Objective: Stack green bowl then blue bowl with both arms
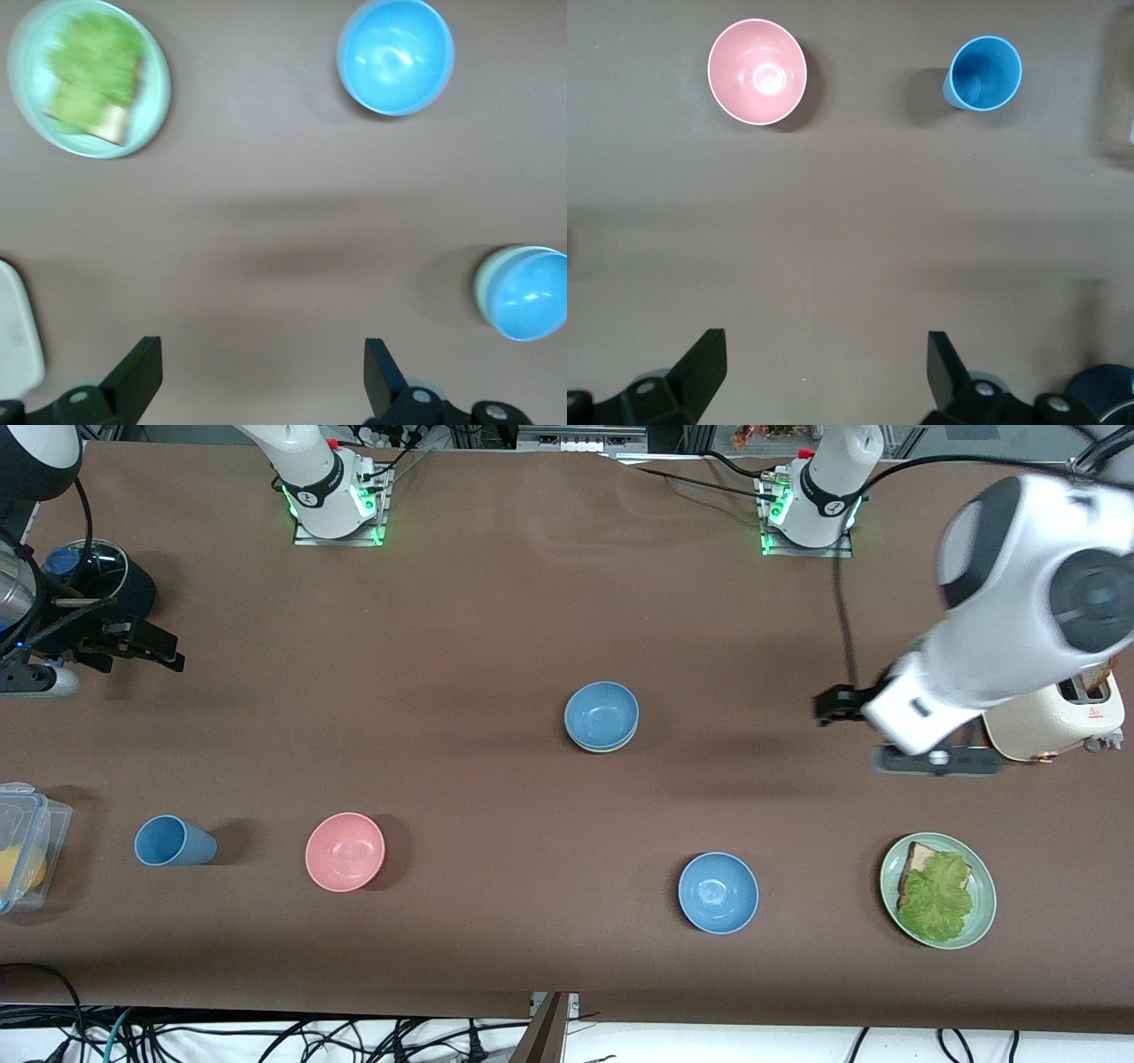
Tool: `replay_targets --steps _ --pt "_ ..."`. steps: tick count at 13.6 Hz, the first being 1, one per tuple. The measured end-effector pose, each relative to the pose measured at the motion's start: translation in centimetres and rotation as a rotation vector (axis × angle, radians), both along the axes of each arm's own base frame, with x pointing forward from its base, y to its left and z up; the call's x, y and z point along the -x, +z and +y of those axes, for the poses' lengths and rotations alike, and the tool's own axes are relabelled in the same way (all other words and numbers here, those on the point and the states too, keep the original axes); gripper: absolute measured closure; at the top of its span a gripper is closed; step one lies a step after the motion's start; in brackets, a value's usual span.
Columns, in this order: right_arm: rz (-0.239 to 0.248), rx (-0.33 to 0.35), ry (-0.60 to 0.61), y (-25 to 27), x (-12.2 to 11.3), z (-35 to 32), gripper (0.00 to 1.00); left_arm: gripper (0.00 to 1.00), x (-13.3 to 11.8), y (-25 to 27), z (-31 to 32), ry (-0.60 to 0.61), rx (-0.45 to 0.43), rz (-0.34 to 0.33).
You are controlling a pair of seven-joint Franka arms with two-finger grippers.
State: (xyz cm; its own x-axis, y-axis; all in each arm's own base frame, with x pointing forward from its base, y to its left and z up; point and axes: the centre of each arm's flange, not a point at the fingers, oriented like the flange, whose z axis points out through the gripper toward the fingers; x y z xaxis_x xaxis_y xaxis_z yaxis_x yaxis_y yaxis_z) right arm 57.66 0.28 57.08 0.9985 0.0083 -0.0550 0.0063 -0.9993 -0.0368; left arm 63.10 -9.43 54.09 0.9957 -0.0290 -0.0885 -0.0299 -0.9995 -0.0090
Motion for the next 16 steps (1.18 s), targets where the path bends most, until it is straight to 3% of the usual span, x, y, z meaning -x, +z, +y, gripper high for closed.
replay_targets --steps 4,6,8,10,16 --pt "-0.001 0.000 0.000 0.0 0.0 0.0 0.00 0.00 1.6 0.8 7.6 -0.049 0.012 -0.131" --pt "-0.001 0.000 0.000 0.0 0.0 0.0 0.00 0.00 3.7 0.7 8.2 -0.085 -0.053 -0.166" --pt "-0.001 0.000 0.000 0.0 0.0 0.0 0.00 0.00 5.2 1.4 6.6 -0.125 -0.079 -0.173" --pt "-0.001 0.000 0.000 0.0 0.0 0.0 0.00 0.00 6.0 1.8 5.6 -0.123 -0.039 -0.169" --pt "-0.001 0.000 0.000 0.0 0.0 0.0 0.00 0.00 6.2 1.7 6.5 -0.095 -0.008 -0.155"
